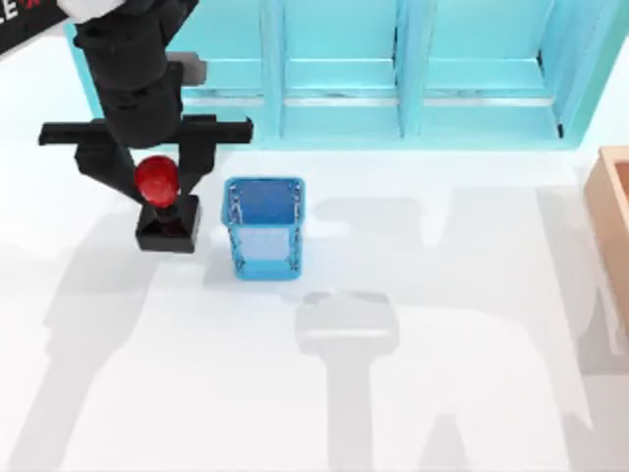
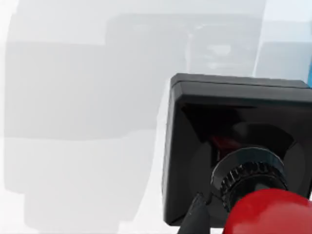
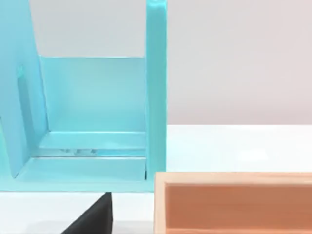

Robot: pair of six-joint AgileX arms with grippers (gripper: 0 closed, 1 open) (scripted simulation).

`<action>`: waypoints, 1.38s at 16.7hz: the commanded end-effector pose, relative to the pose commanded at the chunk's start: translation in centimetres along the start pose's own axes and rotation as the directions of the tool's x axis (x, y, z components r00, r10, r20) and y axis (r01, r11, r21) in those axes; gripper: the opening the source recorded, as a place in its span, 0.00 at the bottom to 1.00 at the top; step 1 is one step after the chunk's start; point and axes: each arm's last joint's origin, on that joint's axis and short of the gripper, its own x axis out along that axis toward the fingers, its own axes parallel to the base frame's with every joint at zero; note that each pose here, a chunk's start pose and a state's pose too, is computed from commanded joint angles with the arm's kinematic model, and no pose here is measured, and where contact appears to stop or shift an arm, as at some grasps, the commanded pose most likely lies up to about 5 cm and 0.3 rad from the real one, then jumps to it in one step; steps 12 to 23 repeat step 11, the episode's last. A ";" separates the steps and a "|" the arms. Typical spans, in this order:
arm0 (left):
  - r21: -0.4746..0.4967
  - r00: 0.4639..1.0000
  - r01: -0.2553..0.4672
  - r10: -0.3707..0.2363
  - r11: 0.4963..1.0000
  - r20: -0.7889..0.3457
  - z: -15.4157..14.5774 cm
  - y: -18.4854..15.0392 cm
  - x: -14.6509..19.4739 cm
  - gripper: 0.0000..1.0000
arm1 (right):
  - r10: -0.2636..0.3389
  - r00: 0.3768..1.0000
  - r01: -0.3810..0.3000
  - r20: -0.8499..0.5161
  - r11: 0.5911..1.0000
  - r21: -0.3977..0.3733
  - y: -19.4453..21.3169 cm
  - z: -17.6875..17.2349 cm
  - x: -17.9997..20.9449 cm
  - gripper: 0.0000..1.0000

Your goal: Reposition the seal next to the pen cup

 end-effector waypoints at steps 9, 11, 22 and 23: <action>0.000 1.000 0.000 0.000 1.000 0.000 0.0 0.0 0.0 1.00 | 0.000 1.000 0.000 0.000 1.000 0.000 0.0 0.0 0.0 1.00; 0.000 1.000 0.000 0.000 1.000 0.000 0.0 0.0 0.0 1.00 | 0.000 1.000 0.000 0.000 1.000 0.000 0.0 0.0 0.0 1.00; 0.000 1.000 0.000 0.000 1.000 0.000 0.0 0.0 0.0 1.00 | 0.000 1.000 0.000 0.000 1.000 0.000 0.0 0.0 0.0 1.00; 0.000 1.000 0.000 0.000 1.000 0.000 0.0 0.0 0.0 1.00 | 0.000 1.000 0.000 0.000 1.000 0.000 0.0 0.0 0.0 1.00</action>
